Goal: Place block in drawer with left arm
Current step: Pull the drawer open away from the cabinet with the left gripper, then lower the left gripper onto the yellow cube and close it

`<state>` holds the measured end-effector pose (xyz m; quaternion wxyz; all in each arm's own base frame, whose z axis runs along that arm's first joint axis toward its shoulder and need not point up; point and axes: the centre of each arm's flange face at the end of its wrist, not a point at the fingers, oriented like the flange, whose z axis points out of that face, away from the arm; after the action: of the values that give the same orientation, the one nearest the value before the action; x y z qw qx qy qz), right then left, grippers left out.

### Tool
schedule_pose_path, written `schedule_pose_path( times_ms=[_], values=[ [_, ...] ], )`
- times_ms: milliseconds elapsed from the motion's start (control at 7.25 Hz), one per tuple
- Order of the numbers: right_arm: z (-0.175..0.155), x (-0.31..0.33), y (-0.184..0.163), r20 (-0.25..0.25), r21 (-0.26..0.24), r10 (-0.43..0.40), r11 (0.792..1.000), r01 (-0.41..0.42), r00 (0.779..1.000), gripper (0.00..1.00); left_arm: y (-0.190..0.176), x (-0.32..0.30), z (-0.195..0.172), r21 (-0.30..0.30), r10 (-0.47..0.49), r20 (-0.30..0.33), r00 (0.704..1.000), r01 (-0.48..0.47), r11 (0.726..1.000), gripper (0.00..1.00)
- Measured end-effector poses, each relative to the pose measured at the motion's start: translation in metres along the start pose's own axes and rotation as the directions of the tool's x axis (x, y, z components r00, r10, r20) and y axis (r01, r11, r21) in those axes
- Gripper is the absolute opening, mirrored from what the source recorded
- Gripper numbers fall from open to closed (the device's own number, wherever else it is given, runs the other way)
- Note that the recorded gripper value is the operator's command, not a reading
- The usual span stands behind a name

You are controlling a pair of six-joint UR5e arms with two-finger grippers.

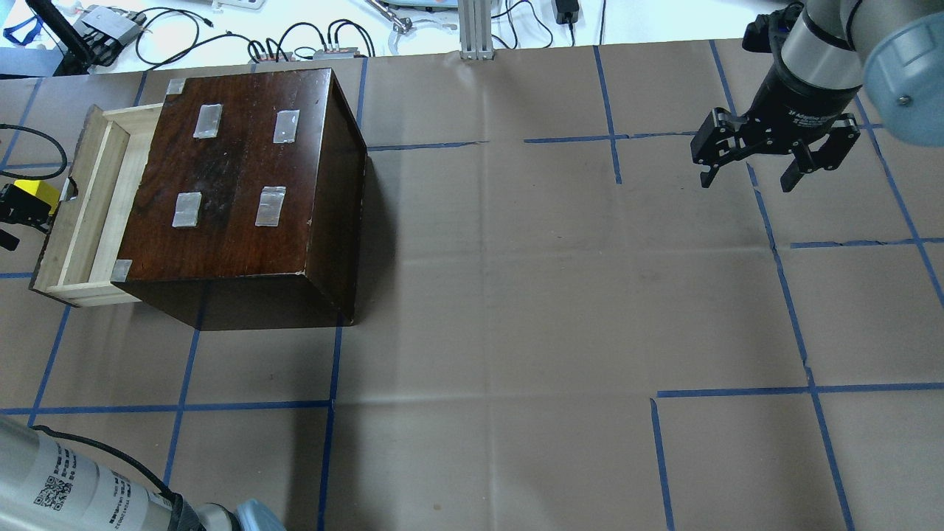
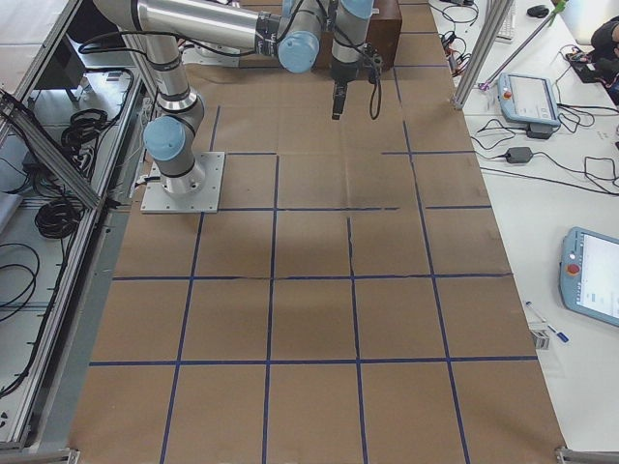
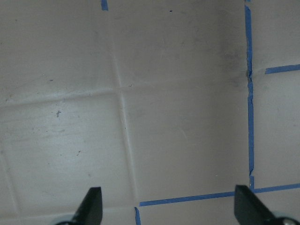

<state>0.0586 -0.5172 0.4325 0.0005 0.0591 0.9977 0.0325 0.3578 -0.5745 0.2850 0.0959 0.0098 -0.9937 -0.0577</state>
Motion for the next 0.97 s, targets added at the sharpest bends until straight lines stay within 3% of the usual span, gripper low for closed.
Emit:
schedule_pose_path(
  times_ms=[414, 690, 966],
  values=[
    [0.000, 0.000, 0.000, 0.000, 0.000, 0.001, 1.000, -0.001, 1.000, 1.00, 0.000, -0.006, -0.014, 0.004, 0.001, 0.037, 0.999, -0.001, 1.000, 0.99],
    [0.000, 0.000, 0.000, 0.000, 0.000, 0.001, 1.000, -0.001, 1.000, 1.00, -0.017, -0.022, -0.044, 0.051, -0.001, 0.095, 0.995, -0.004, 0.999, 0.99],
    [0.000, 0.000, 0.000, 0.000, 0.000, 0.000, 1.000, 0.000, 1.000, 1.00, -0.052, -0.056, -0.038, 0.116, -0.005, 0.157, 0.988, -0.013, 0.993, 0.99]
  ],
)
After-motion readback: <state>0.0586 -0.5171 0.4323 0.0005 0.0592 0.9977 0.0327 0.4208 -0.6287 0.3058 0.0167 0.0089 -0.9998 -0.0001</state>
